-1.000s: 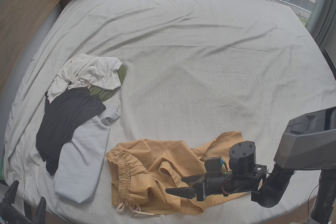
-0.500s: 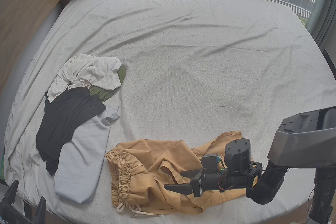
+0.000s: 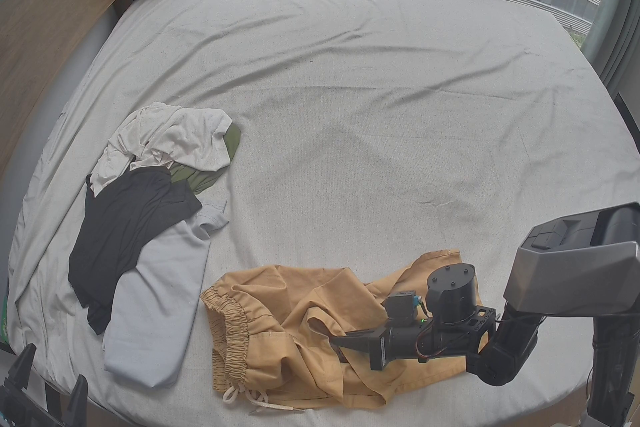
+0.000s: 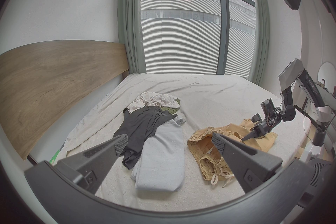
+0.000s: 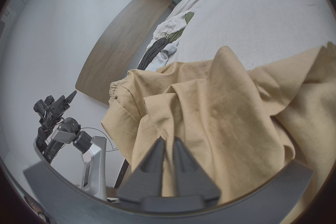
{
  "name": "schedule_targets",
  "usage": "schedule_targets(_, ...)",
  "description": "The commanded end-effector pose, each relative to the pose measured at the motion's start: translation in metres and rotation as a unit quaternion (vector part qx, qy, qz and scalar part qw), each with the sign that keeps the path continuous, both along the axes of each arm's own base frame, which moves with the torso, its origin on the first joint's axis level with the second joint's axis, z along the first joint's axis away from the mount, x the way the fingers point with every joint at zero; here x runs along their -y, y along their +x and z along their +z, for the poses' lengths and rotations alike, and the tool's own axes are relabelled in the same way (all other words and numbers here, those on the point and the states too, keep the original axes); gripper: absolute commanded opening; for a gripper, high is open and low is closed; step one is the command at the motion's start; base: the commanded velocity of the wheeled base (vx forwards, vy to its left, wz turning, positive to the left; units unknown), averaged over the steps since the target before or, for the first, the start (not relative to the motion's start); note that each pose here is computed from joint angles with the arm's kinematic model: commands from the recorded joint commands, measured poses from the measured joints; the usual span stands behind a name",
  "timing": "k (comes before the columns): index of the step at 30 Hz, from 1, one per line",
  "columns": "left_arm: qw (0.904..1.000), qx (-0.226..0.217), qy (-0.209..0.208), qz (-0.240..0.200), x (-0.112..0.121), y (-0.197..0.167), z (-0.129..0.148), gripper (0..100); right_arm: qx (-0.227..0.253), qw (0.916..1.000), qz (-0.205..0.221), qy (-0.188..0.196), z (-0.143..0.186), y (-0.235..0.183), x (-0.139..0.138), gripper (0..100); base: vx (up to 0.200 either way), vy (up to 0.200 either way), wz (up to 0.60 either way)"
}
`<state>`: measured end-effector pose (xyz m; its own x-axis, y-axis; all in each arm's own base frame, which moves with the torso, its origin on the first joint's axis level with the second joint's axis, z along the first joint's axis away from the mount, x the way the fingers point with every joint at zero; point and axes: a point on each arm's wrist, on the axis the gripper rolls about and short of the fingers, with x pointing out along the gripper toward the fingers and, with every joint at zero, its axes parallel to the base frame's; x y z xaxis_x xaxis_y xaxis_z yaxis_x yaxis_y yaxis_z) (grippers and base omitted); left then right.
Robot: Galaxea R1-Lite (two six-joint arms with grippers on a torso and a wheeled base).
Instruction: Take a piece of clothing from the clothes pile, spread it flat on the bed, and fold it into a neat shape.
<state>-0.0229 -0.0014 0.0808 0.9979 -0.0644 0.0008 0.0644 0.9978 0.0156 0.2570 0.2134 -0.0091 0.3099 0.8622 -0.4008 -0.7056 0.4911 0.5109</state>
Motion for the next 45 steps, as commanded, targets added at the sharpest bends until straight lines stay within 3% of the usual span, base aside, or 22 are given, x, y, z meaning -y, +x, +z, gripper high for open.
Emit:
schedule_targets(1,1.0,0.0,0.0,0.0,0.0,0.0,-0.005,100,0.001,1.0,-0.007,0.001,0.002,0.001,0.004,0,0.0,0.0,0.0)
schedule_targets(13,1.0,0.0,0.0,0.0,0.0,0.0,-0.005,100,0.02,0.9973,-0.071,0.007,0.04,-0.008,0.051,0,0.0,0.0,0.0)
schedule_targets(25,1.0,0.0,0.0,0.0,0.0,0.0,-0.005,100,0.008,0.9897,-0.143,-0.008,0.035,0.001,0.089,0,0.0,0.0,0.0)
schedule_targets(33,1.0,0.0,0.0,0.0,0.0,0.0,-0.005,100,0.011,0.9856,-0.168,-0.016,0.033,0.005,0.096,0,0.0,0.0,0.0)
schedule_targets(34,1.0,0.0,0.0,0.0,0.0,0.0,-0.005,100,0.01,0.9855,-0.168,-0.018,0.032,0.005,0.096,100,0.0,0.0,0.0)
schedule_targets(40,1.0,0.0,0.0,0.0,0.0,0.0,-0.005,100,0.012,0.9798,-0.196,-0.038,0.025,0.003,0.099,100,0.0,0.0,0.0)
schedule_targets(45,1.0,0.0,0.0,0.0,0.0,0.0,-0.005,100,0.042,0.9807,-0.19,-0.018,0.034,-0.014,0.098,100,0.0,0.0,0.0)
